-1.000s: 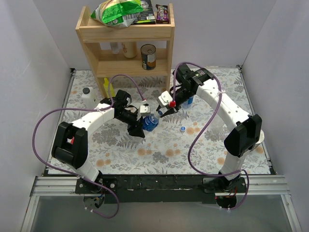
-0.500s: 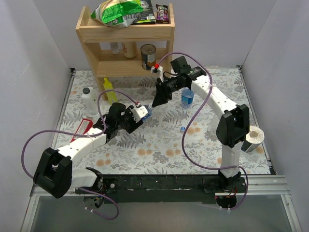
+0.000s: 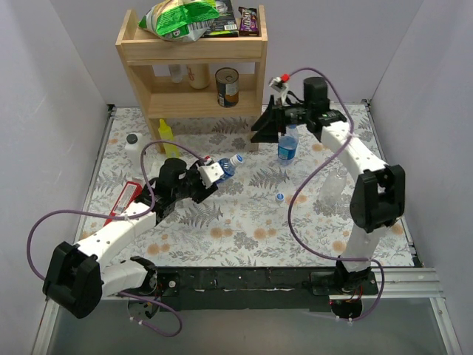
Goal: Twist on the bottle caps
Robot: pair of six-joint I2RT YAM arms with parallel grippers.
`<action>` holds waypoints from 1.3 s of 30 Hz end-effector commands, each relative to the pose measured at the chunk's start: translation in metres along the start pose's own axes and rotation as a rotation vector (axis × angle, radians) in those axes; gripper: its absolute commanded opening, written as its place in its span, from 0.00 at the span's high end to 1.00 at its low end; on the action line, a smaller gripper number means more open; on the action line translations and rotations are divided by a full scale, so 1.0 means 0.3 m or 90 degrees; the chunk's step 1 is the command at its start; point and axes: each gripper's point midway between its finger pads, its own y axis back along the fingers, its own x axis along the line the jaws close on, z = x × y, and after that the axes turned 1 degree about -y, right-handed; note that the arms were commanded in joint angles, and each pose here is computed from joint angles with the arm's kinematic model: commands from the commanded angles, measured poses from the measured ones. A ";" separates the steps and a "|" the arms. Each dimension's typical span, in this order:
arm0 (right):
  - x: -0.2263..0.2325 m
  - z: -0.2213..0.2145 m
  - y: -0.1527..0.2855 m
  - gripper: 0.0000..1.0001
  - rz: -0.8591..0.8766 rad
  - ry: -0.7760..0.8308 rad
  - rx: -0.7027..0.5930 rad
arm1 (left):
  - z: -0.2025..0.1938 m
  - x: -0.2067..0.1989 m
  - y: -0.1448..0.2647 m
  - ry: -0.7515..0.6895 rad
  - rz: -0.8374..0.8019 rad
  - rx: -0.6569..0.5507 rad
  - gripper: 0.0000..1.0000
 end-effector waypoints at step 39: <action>0.334 -0.074 -0.067 0.39 0.284 0.284 0.022 | 0.226 -0.091 0.053 0.135 -0.253 -0.170 1.00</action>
